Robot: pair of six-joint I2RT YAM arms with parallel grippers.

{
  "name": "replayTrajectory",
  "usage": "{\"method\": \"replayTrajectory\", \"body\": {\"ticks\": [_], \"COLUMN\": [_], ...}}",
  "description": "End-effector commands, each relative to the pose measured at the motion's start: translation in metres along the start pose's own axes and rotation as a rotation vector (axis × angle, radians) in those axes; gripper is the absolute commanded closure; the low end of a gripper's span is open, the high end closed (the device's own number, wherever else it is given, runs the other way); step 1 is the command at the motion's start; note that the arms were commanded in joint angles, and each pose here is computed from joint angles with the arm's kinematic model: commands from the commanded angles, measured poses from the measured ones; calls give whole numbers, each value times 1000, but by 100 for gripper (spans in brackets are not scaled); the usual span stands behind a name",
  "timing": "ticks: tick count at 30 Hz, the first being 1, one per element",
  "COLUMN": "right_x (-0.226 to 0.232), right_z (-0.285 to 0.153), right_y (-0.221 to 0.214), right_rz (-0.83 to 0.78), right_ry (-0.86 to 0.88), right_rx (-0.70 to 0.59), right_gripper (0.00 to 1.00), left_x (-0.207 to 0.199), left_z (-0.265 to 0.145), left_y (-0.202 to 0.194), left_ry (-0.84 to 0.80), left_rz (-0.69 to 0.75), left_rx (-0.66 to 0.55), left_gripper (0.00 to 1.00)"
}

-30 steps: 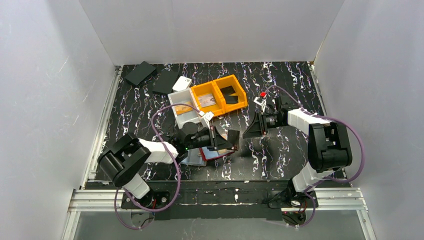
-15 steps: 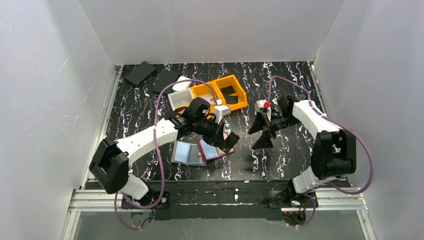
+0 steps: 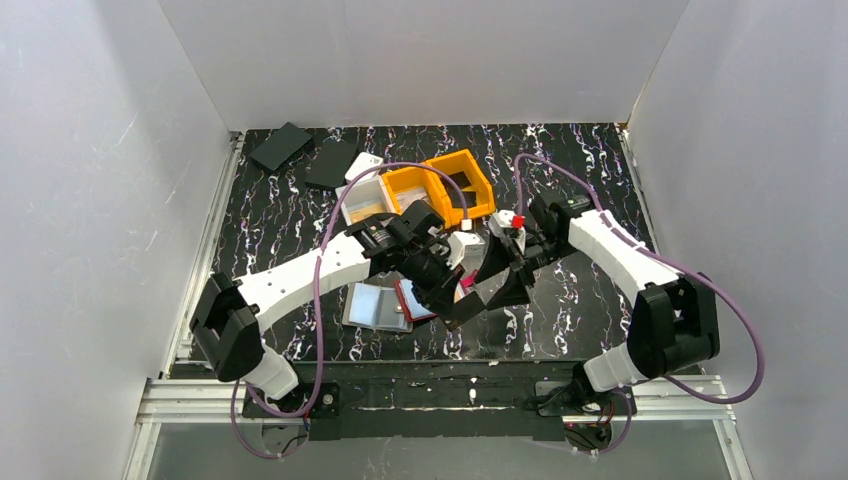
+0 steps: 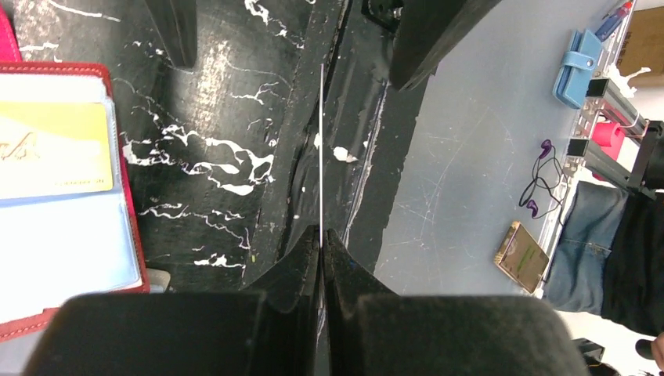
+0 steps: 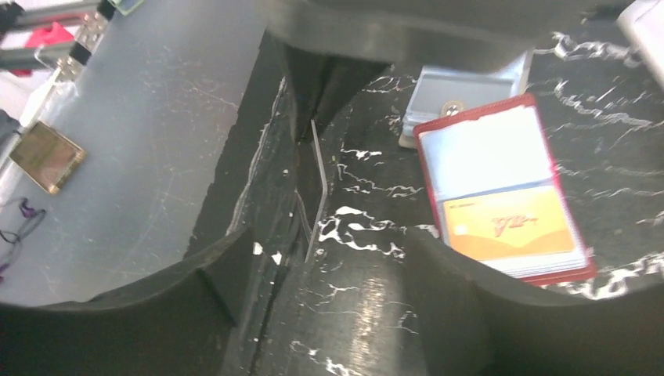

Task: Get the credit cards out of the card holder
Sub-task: Place the credit card in the storage box.

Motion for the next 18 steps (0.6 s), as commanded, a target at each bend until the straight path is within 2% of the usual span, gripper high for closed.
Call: {"method": "replayTrajectory", "body": {"ticks": [1, 3, 7, 9, 12, 16, 18], "right_x": [1, -2, -4, -2, -1, -3, -3], "right_z": [15, 21, 23, 23, 21, 9, 0], "right_y": [1, 1, 7, 9, 9, 15, 22], "right_rz": [49, 53, 50, 50, 35, 45, 58], "right_ry": [-20, -45, -77, -74, -75, -87, -87], "right_rx": [-25, -42, -85, -88, -76, -115, -167], "right_gripper": [29, 40, 80, 96, 99, 99, 99], "left_x": [-10, -10, -9, -10, -9, -8, -8], "left_z": [0, 1, 1, 0, -5, -21, -33], "left_y": [10, 15, 19, 20, 23, 29, 32], "left_ry": [-17, -15, -6, 1, 31, 93, 104], "left_rz": [16, 16, 17, 17, 7, 17, 16], "left_rx": [-4, -16, -22, -30, -76, -245, -385], "left_gripper": [100, 100, 100, 100, 81, 45, 24]}}
Point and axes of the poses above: each gripper's point midway between its finger pads, its own z axis out along the fingers, its own x axis along the line the jaws close on, y = z × x, the point moved 1 cm from there along -z, back along the fingers, and after that the axes turned 1 degree about z, right-handed, at the moved point
